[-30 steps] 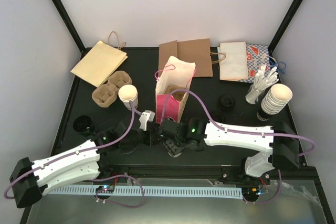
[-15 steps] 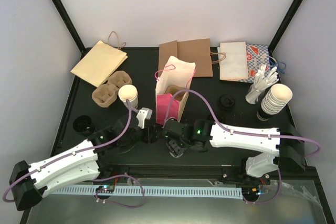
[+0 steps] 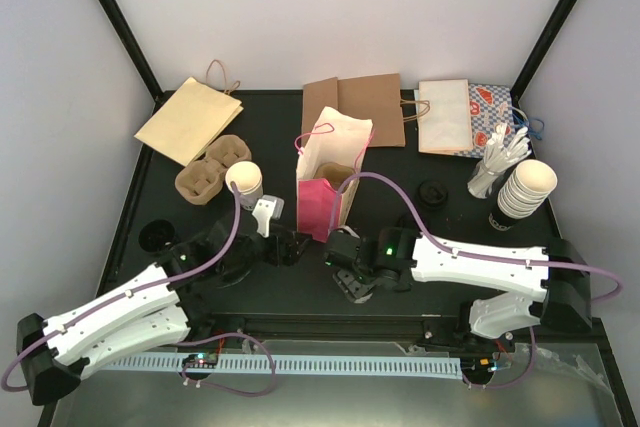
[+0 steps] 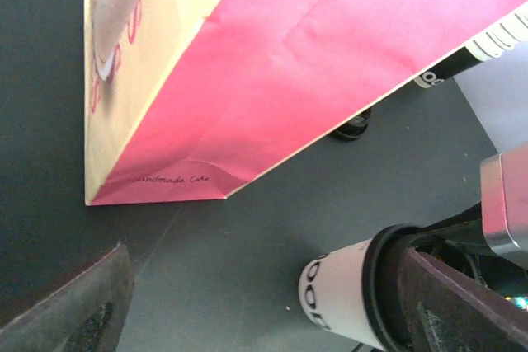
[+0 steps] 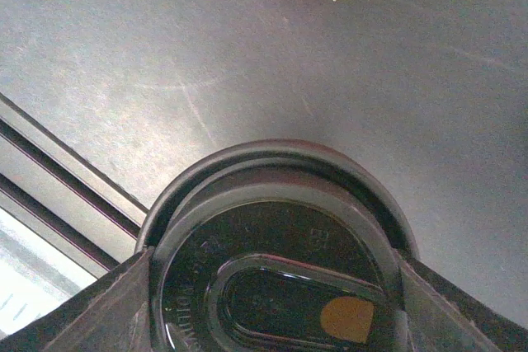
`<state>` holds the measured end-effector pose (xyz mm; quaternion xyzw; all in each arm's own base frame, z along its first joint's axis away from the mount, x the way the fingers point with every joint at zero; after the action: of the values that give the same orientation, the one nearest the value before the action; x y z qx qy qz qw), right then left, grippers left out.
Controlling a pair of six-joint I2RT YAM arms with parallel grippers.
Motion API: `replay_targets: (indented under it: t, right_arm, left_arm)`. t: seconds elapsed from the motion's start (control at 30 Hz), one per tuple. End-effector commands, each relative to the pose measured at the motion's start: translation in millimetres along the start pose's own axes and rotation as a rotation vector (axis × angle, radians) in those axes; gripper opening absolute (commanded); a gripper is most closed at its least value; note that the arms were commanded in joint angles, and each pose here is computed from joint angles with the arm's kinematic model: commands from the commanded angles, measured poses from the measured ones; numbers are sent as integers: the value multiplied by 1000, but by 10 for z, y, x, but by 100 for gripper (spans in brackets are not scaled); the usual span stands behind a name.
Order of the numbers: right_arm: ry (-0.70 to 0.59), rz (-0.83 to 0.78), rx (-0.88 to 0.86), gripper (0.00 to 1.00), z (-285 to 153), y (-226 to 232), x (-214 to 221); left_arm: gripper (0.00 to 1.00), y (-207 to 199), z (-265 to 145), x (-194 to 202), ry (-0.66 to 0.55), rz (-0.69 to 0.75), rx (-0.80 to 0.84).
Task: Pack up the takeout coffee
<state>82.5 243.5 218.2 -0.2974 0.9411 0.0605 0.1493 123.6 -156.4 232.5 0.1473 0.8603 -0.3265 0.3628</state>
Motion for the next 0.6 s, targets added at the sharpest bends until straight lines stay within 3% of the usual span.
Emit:
replay_targets:
  t: [0.0, 0.1, 0.33, 0.57]
  right_arm:
    - [7, 10, 70, 59, -176, -133, 55]
    - [-13, 17, 69, 59, -270, -157, 45]
    - [-51, 33, 80, 59, -421, -214, 34]
    - [-71, 54, 99, 59, -473, -261, 14]
  left_arm:
    - [93, -15, -140, -159, -47, 32, -57]
    - [99, -4, -182, -197, -61, 34, -82]
    - [99, 48, -340, -269, -129, -10, -116]
    - [99, -30, -587, -528, -169, 61, -160]
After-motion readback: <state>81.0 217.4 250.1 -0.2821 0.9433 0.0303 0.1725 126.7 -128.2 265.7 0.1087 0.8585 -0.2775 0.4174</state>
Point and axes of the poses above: each gripper's point midway between its finger pads, its own z axis out along the fingers, its own y axis along the line the jaws close on, x = y × z, the point moved 10 cm from there along -z, back along the fingers, and after that the axes turned 6 degrees about z, right-handed, at the moved point
